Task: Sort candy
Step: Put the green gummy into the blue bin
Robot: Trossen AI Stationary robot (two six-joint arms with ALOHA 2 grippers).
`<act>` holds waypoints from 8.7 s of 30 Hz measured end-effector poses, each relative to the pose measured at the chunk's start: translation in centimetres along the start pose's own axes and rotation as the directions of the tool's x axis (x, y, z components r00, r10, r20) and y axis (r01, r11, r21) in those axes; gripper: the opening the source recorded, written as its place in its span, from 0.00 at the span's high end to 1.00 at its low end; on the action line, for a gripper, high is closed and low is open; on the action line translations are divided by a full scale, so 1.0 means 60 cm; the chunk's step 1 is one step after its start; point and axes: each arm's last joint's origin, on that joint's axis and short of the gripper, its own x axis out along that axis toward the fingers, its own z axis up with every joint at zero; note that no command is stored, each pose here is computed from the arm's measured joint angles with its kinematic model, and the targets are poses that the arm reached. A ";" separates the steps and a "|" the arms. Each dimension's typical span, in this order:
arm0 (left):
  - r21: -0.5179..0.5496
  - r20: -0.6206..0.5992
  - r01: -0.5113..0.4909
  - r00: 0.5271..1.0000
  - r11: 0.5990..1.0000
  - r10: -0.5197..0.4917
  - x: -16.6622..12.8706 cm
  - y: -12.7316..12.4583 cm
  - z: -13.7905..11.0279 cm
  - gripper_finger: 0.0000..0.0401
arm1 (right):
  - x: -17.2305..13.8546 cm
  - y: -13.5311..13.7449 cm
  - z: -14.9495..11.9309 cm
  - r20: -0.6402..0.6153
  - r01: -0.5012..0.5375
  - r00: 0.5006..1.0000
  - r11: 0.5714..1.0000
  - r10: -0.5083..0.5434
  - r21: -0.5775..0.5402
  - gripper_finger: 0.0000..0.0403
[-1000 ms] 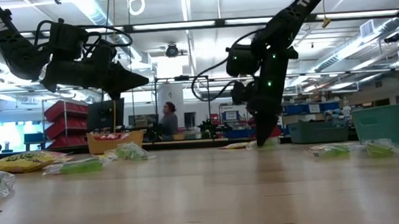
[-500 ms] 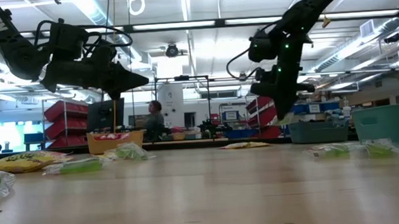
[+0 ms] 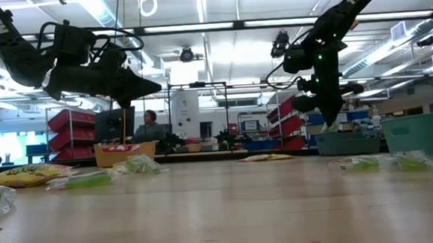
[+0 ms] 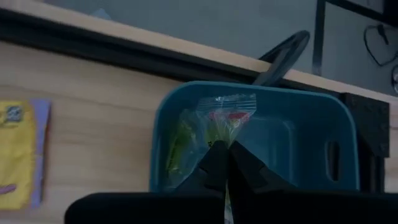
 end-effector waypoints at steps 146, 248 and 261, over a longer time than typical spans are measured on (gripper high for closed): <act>-0.009 -0.428 0.186 0.887 0.982 -0.172 0.173 -0.091 0.044 0.77 | -0.299 0.233 -0.217 0.350 -0.241 0.495 0.513 0.795 -0.824 1.00; 0.035 -0.782 0.026 0.623 0.999 0.011 0.105 -0.083 -0.003 0.70 | -0.016 0.014 -0.068 0.213 -0.446 0.831 0.845 0.513 -0.297 0.83; -0.021 -0.880 -0.016 0.475 1.000 -0.011 0.084 -0.100 -0.020 0.68 | -0.095 0.036 -0.100 0.267 -0.472 0.742 0.762 0.615 -0.443 0.88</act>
